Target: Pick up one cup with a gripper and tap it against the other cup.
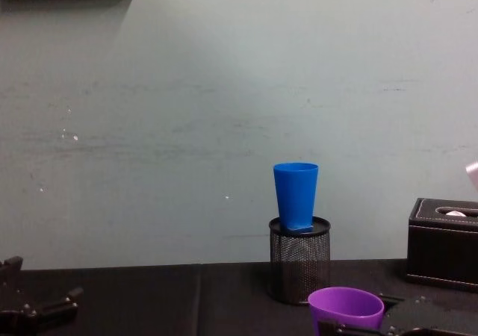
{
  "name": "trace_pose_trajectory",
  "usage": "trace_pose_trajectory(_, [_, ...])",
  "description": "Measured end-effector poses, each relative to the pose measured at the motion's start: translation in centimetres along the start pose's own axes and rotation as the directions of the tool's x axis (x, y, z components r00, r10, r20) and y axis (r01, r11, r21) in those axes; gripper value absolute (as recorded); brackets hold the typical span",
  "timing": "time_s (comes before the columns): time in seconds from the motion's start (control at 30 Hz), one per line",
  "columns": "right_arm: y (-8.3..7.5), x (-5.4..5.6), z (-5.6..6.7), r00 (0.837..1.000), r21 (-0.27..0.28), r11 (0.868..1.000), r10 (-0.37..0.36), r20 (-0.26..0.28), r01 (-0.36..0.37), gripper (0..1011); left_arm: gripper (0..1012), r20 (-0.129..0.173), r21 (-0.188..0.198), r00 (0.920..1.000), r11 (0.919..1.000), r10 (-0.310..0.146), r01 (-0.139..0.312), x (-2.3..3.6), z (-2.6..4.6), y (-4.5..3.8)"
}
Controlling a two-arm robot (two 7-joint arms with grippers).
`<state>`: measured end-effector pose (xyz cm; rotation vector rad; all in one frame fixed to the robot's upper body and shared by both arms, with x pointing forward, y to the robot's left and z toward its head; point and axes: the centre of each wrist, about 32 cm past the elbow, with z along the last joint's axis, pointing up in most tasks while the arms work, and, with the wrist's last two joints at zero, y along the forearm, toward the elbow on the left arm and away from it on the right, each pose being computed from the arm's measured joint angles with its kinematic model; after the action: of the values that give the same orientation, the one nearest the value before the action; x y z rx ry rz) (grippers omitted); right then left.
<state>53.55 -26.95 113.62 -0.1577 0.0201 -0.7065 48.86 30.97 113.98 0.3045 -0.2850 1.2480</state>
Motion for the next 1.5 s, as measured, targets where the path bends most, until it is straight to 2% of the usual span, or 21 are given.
trace_pose_trajectory(0.6, [0.08, 0.00, -0.23, 1.000, -0.006, 1.000, 0.005, -0.004, -0.005, 715, 1000, 0.000, 0.000, 1.0000, 1.0000, 0.000, 0.000, 0.00, 0.00, 0.00])
trace_pose_trajectory(0.73, [0.07, 0.00, -0.23, 1.000, -0.006, 1.000, 0.005, -0.004, -0.005, 792, 1000, 0.000, 0.000, 1.0000, 1.0000, 0.000, 0.000, 0.00, 0.00, 0.00])
trace_pose_trajectory(0.77, [0.07, 0.00, -0.22, 1.000, -0.006, 1.000, 0.005, -0.004, -0.005, 843, 1000, 0.000, 0.000, 1.0000, 1.0000, 0.000, 0.000, 0.00, 0.00, 0.00])
trace_pose_trajectory(0.97, [0.06, 0.01, -0.21, 1.000, -0.007, 1.000, 0.005, -0.003, -0.005, 990, 1000, 0.000, 0.000, 1.0000, 1.0000, 0.000, 0.000, 0.00, 0.00, 0.00])
trace_pose_trajectory(1.5, [0.05, 0.02, -0.18, 1.000, -0.006, 1.000, 0.004, -0.003, -0.004, 1002, 1000, 0.000, 0.000, 1.0000, 1.0000, 0.000, 0.000, 0.00, 0.00, 0.00])
